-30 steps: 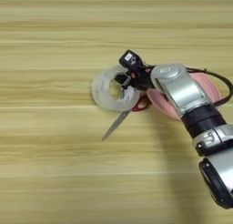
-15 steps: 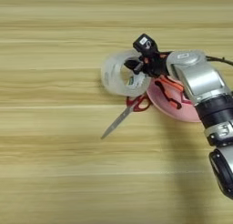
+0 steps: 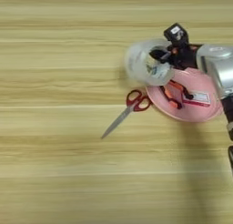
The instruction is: Move the objects on the table
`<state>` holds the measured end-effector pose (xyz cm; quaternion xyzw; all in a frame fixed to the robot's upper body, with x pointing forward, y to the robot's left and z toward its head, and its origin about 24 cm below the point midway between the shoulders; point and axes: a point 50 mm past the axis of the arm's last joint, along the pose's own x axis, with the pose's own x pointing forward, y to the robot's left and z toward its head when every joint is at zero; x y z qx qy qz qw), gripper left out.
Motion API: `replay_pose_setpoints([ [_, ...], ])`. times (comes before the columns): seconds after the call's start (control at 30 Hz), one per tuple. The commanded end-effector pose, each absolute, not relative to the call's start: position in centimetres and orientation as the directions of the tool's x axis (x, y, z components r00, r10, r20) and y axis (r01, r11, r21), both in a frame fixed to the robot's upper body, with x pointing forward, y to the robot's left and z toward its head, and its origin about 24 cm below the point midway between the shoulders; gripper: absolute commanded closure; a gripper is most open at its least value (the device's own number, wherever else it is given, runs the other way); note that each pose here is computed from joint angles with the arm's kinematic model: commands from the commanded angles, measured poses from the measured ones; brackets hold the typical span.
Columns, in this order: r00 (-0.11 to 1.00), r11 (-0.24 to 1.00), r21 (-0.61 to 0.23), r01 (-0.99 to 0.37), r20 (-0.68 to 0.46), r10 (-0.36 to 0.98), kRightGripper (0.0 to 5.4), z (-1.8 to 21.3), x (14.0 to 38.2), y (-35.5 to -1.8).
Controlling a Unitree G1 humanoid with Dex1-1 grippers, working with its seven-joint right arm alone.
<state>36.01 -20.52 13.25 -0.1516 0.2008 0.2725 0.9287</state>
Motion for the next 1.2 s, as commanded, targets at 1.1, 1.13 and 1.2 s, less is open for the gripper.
replay_pose_setpoints([
  [1.1, 0.940, 0.916, -0.402, -0.020, -0.320, -0.120, 4.36, 19.8, 30.9, -41.0],
  [1.13, 0.933, 0.907, -0.419, -0.027, -0.337, -0.128, 4.36, 19.5, 30.7, -41.2],
  [1.2, 0.920, 0.894, -0.446, -0.048, -0.369, -0.135, 4.36, 19.1, 30.4, -41.4],
])
